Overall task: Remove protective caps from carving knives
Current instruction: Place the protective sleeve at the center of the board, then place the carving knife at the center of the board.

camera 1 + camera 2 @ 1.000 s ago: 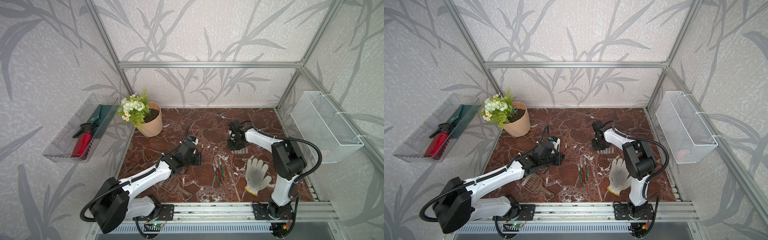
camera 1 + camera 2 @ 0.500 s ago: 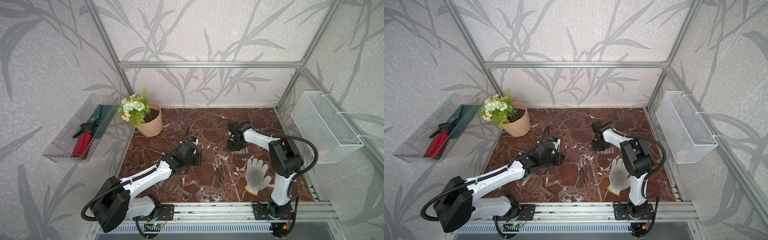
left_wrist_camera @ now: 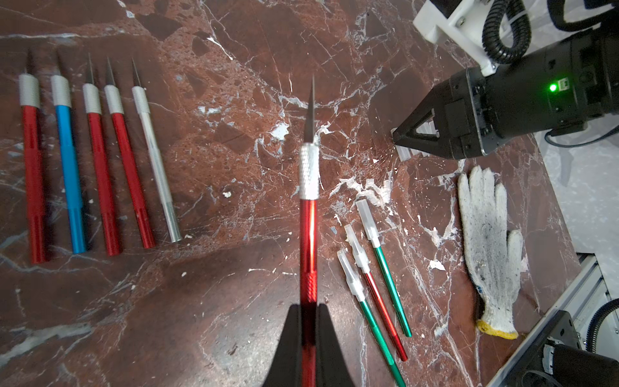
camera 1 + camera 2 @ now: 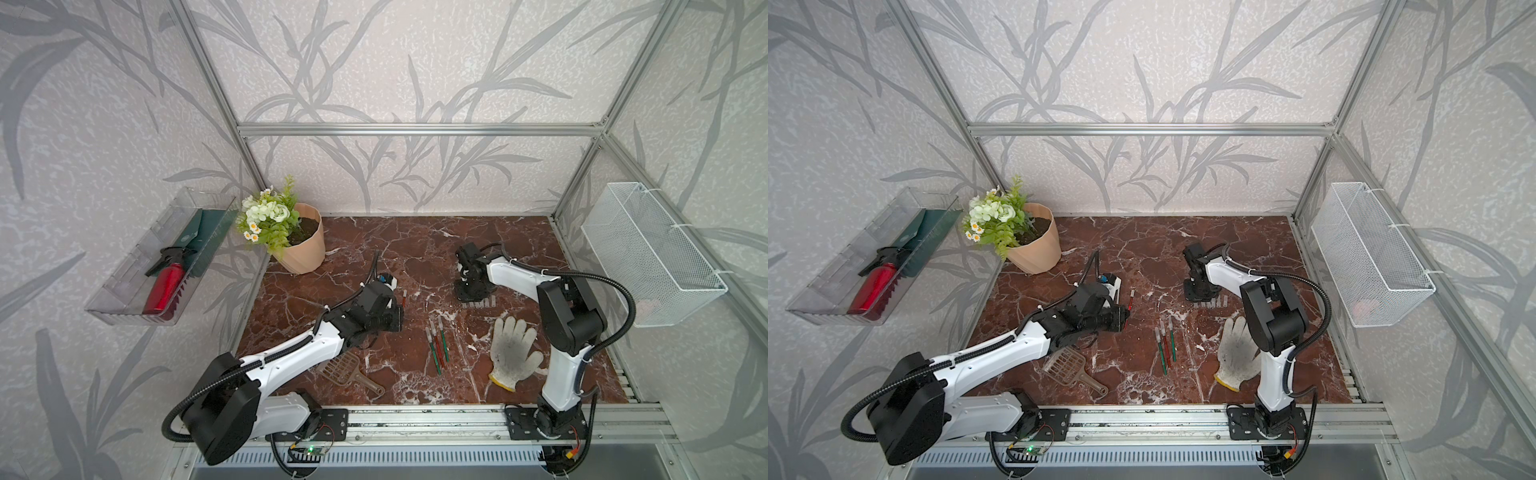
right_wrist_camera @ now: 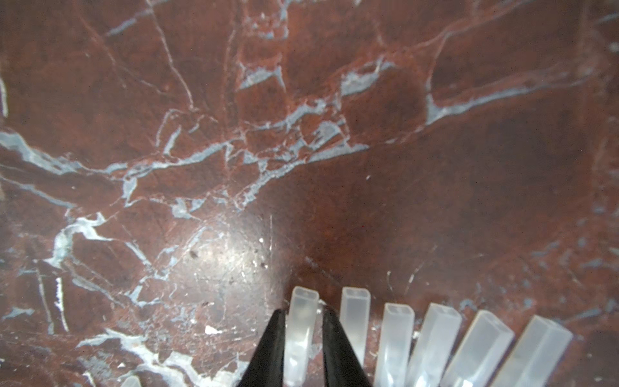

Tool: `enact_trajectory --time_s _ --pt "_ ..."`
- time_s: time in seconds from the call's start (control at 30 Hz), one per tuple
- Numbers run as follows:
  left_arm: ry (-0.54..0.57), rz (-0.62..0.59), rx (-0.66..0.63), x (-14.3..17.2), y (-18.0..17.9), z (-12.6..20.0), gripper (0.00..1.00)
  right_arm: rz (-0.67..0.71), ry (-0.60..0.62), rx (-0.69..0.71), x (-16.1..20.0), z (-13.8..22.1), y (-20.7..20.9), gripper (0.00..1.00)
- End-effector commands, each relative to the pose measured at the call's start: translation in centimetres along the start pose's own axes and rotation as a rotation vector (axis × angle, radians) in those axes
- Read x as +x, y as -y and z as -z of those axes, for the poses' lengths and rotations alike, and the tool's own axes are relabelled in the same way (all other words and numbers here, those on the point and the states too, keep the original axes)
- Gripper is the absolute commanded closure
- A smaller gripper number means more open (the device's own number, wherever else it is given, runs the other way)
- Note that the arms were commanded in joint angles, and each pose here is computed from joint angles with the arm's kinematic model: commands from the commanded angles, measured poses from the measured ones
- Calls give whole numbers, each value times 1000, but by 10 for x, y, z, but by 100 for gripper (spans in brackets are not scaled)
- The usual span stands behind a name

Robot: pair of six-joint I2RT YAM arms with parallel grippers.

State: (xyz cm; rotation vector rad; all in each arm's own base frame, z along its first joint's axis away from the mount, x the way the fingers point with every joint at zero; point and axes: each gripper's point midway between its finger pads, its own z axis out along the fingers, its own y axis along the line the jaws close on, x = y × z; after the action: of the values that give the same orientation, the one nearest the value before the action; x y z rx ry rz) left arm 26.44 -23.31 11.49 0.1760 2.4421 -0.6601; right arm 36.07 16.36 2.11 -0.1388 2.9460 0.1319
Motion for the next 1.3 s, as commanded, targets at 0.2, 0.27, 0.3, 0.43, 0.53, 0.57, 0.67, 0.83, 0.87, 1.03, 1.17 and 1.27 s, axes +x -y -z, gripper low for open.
enact_trajectory --time_s 0.2,0.27,0.3,0.43,0.53,0.57,0.67,0.83,0.87,1.03,1.17,1.27 --pt "5 12 -13 -5 -1 2 94 53 110 -28 -5 42 -7 72" --pt "5 14 -15 -5 -1 2 94 66 136 -37 -4 53 -8 71" --pt "3 16 -18 -5 -2 2 94 72 150 -43 -3 57 -9 71" --pt "-3 22 -23 -7 -2 2 94 95 206 -84 2 82 -13 70" --pt "-9 21 -40 -10 -4 2 95 122 250 -134 9 100 -20 68" --pt "-9 22 -45 -12 -4 2 95 128 266 -158 13 106 -22 66" --pt "-21 30 -56 -15 -5 1 95 146 308 -232 24 124 -31 59" --pt "-40 24 -112 -25 -12 2 94 156 392 -332 44 152 -36 52" --pt "-47 23 -134 -26 -15 1 94 159 407 -359 48 156 -38 50" --pt "-61 46 -217 -34 -30 -4 94 174 452 -434 65 174 -42 45" --pt "-81 55 -236 -39 -34 -16 95 180 470 -436 72 182 -39 42" --pt "-102 47 -275 -43 -38 -22 94 179 482 -469 75 187 -43 38"
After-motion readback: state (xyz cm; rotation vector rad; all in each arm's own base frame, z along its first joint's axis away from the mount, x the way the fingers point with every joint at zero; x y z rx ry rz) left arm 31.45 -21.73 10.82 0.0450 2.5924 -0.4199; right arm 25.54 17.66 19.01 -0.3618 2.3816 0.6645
